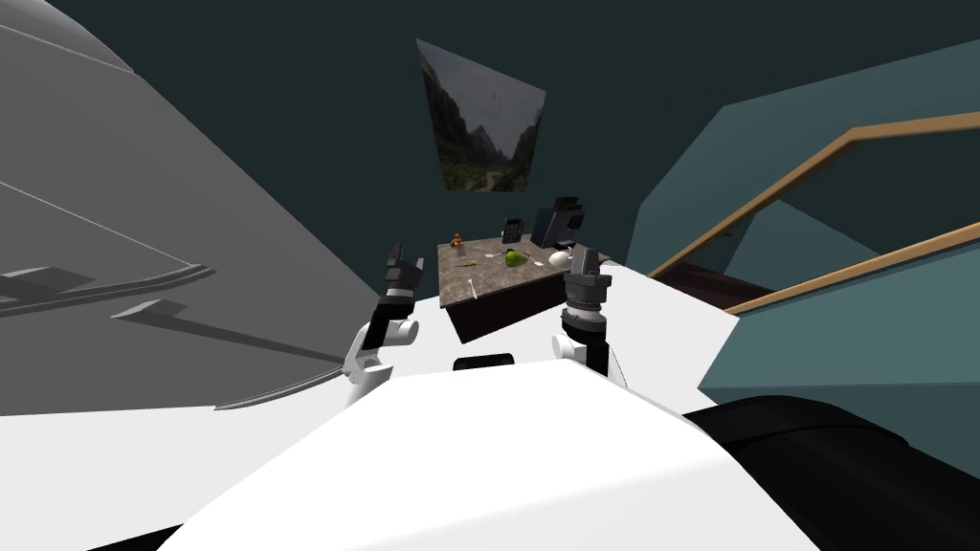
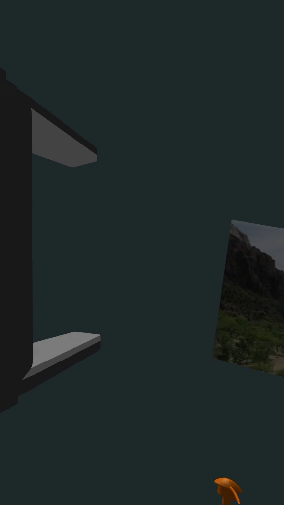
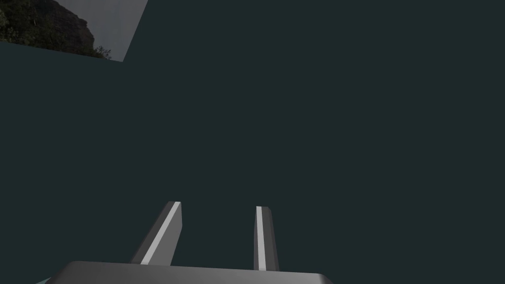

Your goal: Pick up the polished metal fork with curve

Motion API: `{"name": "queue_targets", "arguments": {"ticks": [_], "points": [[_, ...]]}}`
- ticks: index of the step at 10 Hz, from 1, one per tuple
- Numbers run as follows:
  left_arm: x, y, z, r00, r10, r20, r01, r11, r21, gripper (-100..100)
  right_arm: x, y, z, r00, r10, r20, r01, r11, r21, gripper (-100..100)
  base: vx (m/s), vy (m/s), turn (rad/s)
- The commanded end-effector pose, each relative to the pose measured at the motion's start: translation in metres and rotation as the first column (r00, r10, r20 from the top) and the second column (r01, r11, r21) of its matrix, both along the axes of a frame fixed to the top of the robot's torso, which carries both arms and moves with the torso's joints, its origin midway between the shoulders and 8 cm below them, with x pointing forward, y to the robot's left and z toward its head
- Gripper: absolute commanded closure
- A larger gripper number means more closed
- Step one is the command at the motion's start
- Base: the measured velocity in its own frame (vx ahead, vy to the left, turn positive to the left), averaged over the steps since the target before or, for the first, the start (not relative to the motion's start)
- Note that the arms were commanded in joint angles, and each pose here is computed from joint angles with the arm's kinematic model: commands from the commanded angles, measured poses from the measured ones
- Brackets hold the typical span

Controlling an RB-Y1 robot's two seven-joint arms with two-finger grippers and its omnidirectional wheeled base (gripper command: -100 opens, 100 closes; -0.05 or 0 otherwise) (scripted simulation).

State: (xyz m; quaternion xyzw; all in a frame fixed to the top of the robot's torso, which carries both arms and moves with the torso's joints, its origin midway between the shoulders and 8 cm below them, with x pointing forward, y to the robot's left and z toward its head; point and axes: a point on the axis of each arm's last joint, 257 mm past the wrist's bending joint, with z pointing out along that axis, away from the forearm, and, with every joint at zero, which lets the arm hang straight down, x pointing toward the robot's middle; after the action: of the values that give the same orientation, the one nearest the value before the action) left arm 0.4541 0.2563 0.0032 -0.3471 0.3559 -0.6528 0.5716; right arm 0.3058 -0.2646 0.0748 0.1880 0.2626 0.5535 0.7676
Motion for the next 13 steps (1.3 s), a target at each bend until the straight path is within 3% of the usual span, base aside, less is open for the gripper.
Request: {"name": "queue_targets", "arguments": {"ticks": [1, 2, 3, 4, 6, 7, 8, 9, 10, 11, 12, 13], "points": [[0.012, -0.001, 0.005, 1.000, -0.013, -0.001, 0.013, 1.000, -0.011, -100, 0.000, 0.000, 0.000, 1.000, 0.000, 0.000, 0.000, 1.000, 0.000, 0, 0.000, -0.076, 0.014], [0.027, 0.006, -0.007, 0.999, -0.019, -0.050, 0.018, 0.999, -0.032, -100, 0.000, 0.000, 0.000, 1.000, 0.000, 0.000, 0.000, 1.000, 0.000, 0, 0.004, -0.075, 0.015], [0.031, 0.002, 0.004, 0.999, -0.028, -0.028, 0.027, 0.999, -0.032, -100, 0.000, 0.000, 0.000, 1.000, 0.000, 0.000, 0.000, 1.000, 0.000, 0, 0.011, -0.069, 0.009], [0.045, 0.009, -0.006, 0.997, -0.034, -0.073, 0.030, 0.998, -0.055, -100, 0.000, 0.000, 0.000, 1.000, 0.000, 0.000, 0.000, 1.000, 0.000, 0, 0.018, -0.106, 0.019], [0.050, 0.005, 0.002, 0.998, -0.040, -0.057, 0.037, 0.998, -0.055, -100, 0.000, 0.000, 0.000, 1.000, 0.000, 0.000, 0.000, 1.000, 0.000, 0, 0.014, -0.059, 0.009], [0.066, 0.013, -0.007, 0.994, -0.046, -0.103, 0.037, 0.996, -0.081, -100, 0.000, 0.000, 0.000, 1.000, 0.000, 0.000, 0.000, 1.000, 0.000, 0, 0.008, -0.055, 0.017], [0.069, 0.010, 0.000, 0.995, -0.051, -0.090, 0.044, 0.996, -0.081, -100, 0.000, 0.000, 0.000, 1.000, 0.000, 0.000, 0.000, 1.000, 0.000, 0, 0.011, -0.065, 0.021], [0.085, 0.019, -0.009, 0.989, -0.054, -0.136, 0.039, 0.993, -0.110, -100, 0.000, 0.000, 0.000, 1.000, 0.000, 0.000, 0.000, 1.000, 0.000, 0, 0.030, -0.096, 0.030], [0.089, 0.016, -0.002, 0.990, -0.059, -0.126, 0.046, 0.993, -0.110, -100, 0.000, 0.000, 0.000, 1.000, 0.000, 0.000, 0.000, 1.000, 0.000, 0, 0.024, -0.086, 0.020], [0.104, 0.025, -0.010, 0.984, -0.062, -0.168, 0.038, 0.989, -0.142, -100, 0.000, 0.000, 0.000, 1.000, 0.000, 0.000, 0.000, 1.000, 0.000, 0, 0.023, -0.093, 0.038], [0.108, 0.023, -0.004, 0.984, -0.066, -0.164, 0.043, 0.989, -0.142, -100, 0.000, 0.000, 0.000, 1.000, 0.000, 0.000, 0.000, 1.000, 0.000, 0, 0.015, -0.086, 0.020], [0.122, 0.032, -0.009, 0.977, -0.070, -0.203, 0.034, 0.984, -0.175, -100, 0.000, 0.000, 0.000, 1.000, 0.000, 0.000, 0.000, 1.000, 0.000, 0, 0.013, -0.101, 0.031]]}}
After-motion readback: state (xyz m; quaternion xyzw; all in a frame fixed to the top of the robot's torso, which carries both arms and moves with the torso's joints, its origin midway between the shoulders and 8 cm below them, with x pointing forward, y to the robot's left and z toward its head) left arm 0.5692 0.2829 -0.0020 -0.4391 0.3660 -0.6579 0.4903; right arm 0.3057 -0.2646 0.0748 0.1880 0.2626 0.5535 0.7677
